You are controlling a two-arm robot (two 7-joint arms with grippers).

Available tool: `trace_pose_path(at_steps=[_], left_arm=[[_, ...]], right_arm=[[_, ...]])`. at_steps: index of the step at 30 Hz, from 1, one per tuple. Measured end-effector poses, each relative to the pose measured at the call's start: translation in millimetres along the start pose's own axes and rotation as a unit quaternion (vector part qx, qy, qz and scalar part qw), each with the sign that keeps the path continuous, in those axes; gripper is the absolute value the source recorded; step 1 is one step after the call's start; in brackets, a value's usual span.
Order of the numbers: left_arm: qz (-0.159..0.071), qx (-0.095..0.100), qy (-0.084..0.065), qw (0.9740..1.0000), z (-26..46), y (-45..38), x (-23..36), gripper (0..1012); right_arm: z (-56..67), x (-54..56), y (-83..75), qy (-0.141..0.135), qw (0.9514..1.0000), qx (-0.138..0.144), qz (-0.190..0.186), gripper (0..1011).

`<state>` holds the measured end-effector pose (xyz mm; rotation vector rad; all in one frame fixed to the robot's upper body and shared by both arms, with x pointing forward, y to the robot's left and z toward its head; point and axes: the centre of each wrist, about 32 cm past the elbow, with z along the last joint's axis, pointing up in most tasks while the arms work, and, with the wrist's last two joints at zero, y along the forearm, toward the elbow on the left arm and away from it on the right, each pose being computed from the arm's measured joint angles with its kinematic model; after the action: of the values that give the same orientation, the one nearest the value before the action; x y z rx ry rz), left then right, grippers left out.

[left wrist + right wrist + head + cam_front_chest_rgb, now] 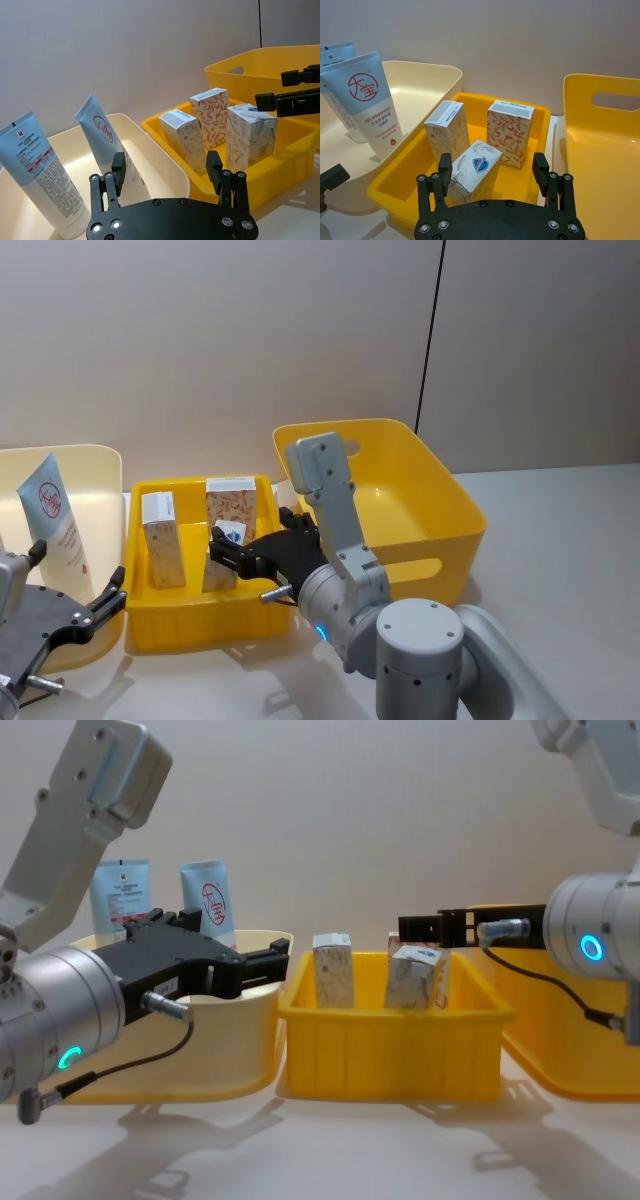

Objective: Bimanual collaborative sorting of washing and personal care products

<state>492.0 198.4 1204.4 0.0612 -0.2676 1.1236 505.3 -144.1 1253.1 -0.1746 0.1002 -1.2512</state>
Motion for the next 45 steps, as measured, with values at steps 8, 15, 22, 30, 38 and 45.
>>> trace_pose_path(at_steps=[8, 15, 22, 30, 38, 45], left_arm=[[0.0, 0.0, 0.0, 1.0, 0.0, 0.0, 0.0, 1000], [0.0, 0.0, 0.0, 1.0, 0.0, 0.0, 0.0, 1000], [0.0, 0.0, 0.0, 1.0, 0.0, 0.0, 0.0, 1000], [0.0, 0.0, 0.0, 1.0, 0.0, 0.0, 0.0, 1000], [0.0, 0.0, 0.0, 1.0, 0.0, 0.0, 0.0, 1000], [0.0, 0.0, 0.0, 1.0, 0.0, 0.0, 0.0, 1000]], right_arm=[[3.3, -0.7, 5.2, 0.012, 0.9997, -0.015, 0.016, 1001], [6.0, -4.2, 10.7, 0.023, 0.9988, -0.025, 0.036, 1001], [6.6, -7.3, 16.3, 0.018, 0.9985, -0.032, 0.04, 1001], [4.4, -10.3, 22.2, -0.008, 0.9993, -0.032, 0.018, 1001], [0.1, -12.6, 26.6, -0.021, 0.9993, -0.033, 0.002, 1001], [-5.3, -16.6, 30.3, -0.019, 0.9989, -0.043, 0.001, 1001]])
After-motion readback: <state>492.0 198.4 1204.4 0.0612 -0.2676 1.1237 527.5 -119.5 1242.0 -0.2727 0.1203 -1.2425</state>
